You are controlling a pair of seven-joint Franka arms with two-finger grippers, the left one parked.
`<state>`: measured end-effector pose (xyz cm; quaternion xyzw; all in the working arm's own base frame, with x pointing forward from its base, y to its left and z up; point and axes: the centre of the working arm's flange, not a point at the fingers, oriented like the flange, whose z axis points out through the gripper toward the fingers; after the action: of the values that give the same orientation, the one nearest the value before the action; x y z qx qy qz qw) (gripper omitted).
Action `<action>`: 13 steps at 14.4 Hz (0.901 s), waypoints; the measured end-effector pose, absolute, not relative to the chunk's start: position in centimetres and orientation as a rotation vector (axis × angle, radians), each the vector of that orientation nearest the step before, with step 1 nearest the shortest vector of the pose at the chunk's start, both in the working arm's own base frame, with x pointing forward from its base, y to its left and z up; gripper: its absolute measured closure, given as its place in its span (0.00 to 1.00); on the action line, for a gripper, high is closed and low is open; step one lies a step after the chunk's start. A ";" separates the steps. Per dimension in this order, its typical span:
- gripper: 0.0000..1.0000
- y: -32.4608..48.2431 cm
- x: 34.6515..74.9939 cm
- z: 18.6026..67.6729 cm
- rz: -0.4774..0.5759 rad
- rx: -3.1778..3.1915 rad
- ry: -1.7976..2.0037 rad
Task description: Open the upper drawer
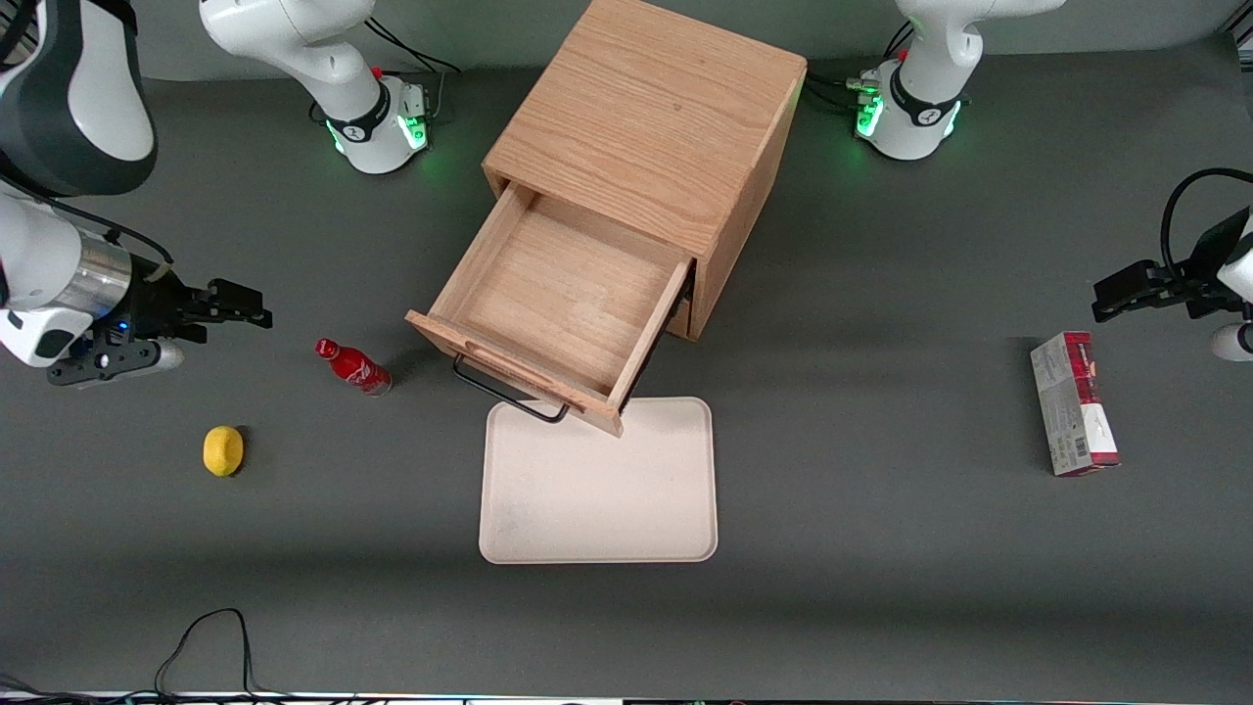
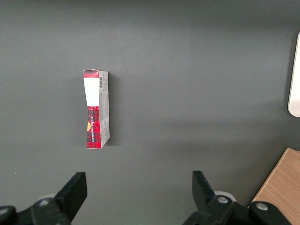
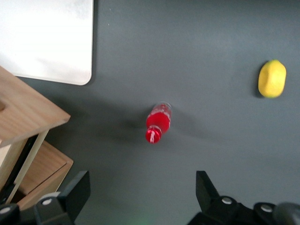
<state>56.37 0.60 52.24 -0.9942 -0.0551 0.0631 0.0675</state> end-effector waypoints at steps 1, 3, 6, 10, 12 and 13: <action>0.00 0.0 56.2 53.2 0.199 -2.995 -0.152; 0.00 -1.0 55.9 54.9 0.199 -3.020 -0.141; 0.00 -0.9 55.2 56.3 0.179 -3.055 -0.131; 0.00 1.1 53.3 56.9 0.154 -3.057 -0.163; 0.00 0.8 52.4 56.7 0.134 -3.056 -0.172; 0.00 0.8 52.3 56.7 0.127 -3.056 -0.187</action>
<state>52.28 0.83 56.65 -0.9965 -0.0608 0.0415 0.0386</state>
